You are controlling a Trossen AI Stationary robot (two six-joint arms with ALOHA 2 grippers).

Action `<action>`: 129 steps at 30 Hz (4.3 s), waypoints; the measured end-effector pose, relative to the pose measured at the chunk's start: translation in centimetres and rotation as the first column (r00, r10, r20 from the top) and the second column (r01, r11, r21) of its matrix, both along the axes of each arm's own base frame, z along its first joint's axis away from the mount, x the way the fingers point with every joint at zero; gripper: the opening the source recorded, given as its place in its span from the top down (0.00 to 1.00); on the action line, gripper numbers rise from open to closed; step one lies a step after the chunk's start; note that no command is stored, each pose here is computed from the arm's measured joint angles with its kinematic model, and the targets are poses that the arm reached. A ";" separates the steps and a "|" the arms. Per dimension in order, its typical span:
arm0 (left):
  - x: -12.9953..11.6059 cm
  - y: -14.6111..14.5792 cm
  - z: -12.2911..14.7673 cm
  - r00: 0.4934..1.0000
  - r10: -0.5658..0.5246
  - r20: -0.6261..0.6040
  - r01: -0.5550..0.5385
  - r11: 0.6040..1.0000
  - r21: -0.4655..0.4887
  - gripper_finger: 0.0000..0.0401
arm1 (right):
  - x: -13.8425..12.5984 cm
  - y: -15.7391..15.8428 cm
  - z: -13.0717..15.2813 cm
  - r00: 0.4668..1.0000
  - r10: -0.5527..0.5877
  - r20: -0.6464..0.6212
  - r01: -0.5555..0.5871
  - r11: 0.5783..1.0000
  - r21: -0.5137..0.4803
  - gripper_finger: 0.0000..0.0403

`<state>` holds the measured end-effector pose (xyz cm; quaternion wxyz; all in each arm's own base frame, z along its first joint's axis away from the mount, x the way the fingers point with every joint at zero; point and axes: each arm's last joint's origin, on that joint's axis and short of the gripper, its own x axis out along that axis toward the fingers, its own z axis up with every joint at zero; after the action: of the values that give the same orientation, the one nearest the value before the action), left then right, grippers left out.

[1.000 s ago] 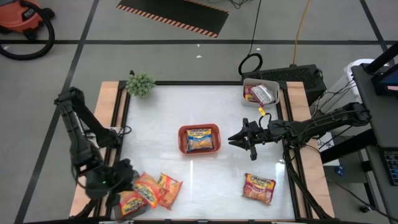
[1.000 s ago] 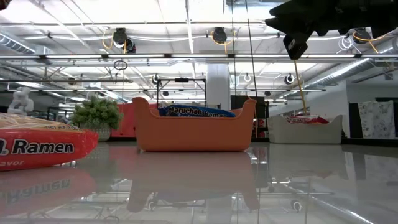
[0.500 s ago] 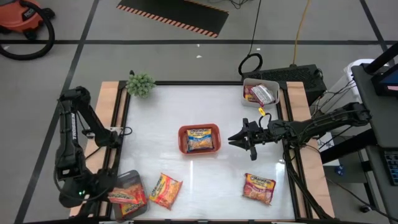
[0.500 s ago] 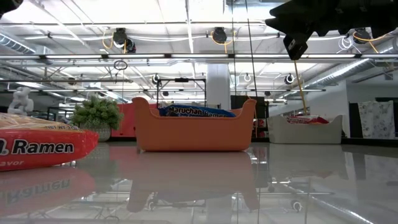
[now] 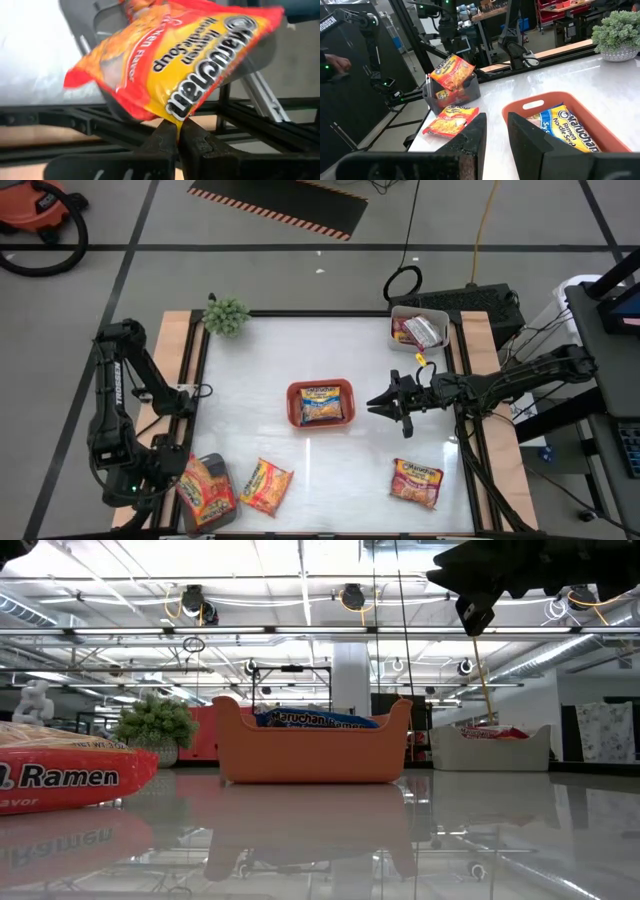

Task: Sort Maruchan noodles
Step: Put the top orange noodle pack into the transparent black bin, then put the red noodle pack into the gray bin

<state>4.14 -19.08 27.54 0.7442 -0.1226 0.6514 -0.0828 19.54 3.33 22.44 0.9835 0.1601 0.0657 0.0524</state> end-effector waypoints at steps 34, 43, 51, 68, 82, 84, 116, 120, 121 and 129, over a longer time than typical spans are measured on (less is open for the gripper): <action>3.9 -2.7 -2.9 0.996 0.062 -0.067 -0.059 0.997 0.043 0.75 | 0.0 -0.3 -0.1 1.000 -0.017 -0.001 0.017 0.999 -0.036 0.81; 6.1 -1.0 -3.8 0.889 0.446 -0.107 -0.424 0.888 0.179 0.75 | 0.0 -0.3 -0.1 1.000 -0.016 -0.001 0.016 0.999 -0.033 0.81; 7.0 -2.3 -5.6 0.900 0.417 -0.127 -0.385 0.897 0.217 0.77 | 0.0 -0.3 -0.1 1.000 -0.016 -0.003 0.016 1.000 -0.019 0.81; 8.1 -3.8 -5.4 0.928 0.369 -0.050 -0.368 0.929 0.037 0.77 | 0.0 -0.3 -0.1 1.000 -0.018 -0.005 0.018 1.000 -0.004 0.81; 12.4 -0.8 -5.2 0.905 0.415 -0.096 -0.415 0.910 0.020 0.77 | 0.0 -0.1 -0.3 0.997 -0.058 -0.043 0.061 0.995 0.079 0.81; 12.8 -0.5 -5.2 0.912 0.402 -0.086 -0.402 0.916 0.018 0.77 | -0.2 0.1 -0.8 0.994 -0.050 -0.097 0.059 0.994 0.094 0.81; 22.0 2.9 -1.5 0.703 0.168 0.691 -0.190 0.981 -0.045 0.77 | -9.0 12.4 -2.8 0.423 0.159 -0.892 0.144 0.960 0.239 0.81; 22.0 2.9 -1.5 0.685 0.184 0.704 -0.229 0.973 -0.032 0.77 | -10.1 13.7 -3.7 0.344 0.164 -0.924 0.111 0.971 0.214 0.77; 22.0 2.9 -1.5 0.683 0.199 0.703 -0.238 0.970 -0.044 0.77 | -10.3 13.9 -4.0 0.332 0.154 -0.931 0.108 0.974 0.200 0.76; 22.1 2.6 -1.2 0.660 0.189 0.727 -0.219 0.974 -0.055 0.77 | -11.5 13.6 -5.4 0.266 0.008 -0.964 0.012 1.000 0.012 0.55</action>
<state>26.21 -16.50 26.36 0.9479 -0.1378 0.2858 -0.0283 8.03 16.89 17.02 0.7415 0.1674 0.6474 -0.0558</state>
